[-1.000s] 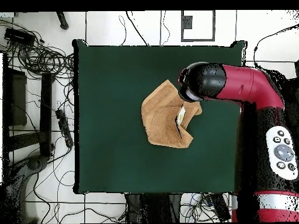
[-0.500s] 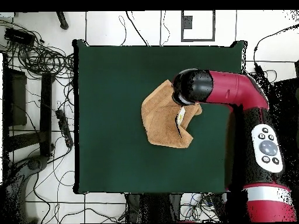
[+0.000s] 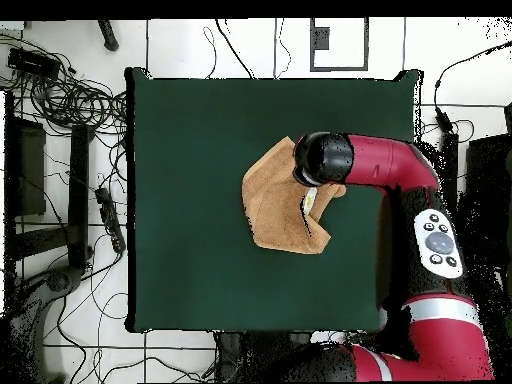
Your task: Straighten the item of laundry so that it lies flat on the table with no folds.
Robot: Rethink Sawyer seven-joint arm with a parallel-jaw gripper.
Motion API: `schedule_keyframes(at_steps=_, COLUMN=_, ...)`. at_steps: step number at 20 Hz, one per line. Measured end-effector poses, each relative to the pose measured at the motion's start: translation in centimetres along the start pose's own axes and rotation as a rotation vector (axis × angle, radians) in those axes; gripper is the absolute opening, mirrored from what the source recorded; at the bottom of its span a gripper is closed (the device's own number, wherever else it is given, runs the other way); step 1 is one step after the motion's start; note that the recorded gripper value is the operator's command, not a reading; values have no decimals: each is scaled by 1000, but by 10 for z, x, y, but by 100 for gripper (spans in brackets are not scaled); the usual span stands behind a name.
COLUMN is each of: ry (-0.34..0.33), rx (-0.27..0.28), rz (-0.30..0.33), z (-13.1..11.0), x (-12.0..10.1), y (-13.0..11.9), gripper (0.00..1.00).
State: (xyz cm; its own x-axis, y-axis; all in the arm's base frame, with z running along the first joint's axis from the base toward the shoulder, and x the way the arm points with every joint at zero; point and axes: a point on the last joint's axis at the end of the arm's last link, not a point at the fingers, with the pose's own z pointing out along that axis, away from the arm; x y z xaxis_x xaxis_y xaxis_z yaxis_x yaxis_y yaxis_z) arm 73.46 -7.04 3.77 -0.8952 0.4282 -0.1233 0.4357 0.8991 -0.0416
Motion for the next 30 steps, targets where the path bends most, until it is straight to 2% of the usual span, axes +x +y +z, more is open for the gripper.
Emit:
schedule_keyframes(at_steps=7, ry=32, rx=4, rz=3, z=47, x=22, y=-8, gripper=100)
schedule_keyframes(at_steps=13, ry=59, rx=16, rz=7, z=77, x=40, y=-17, gripper=100)
schedule_keyframes(at_steps=30, ry=54, rx=15, rz=18, z=77, x=36, y=-18, gripper=100)
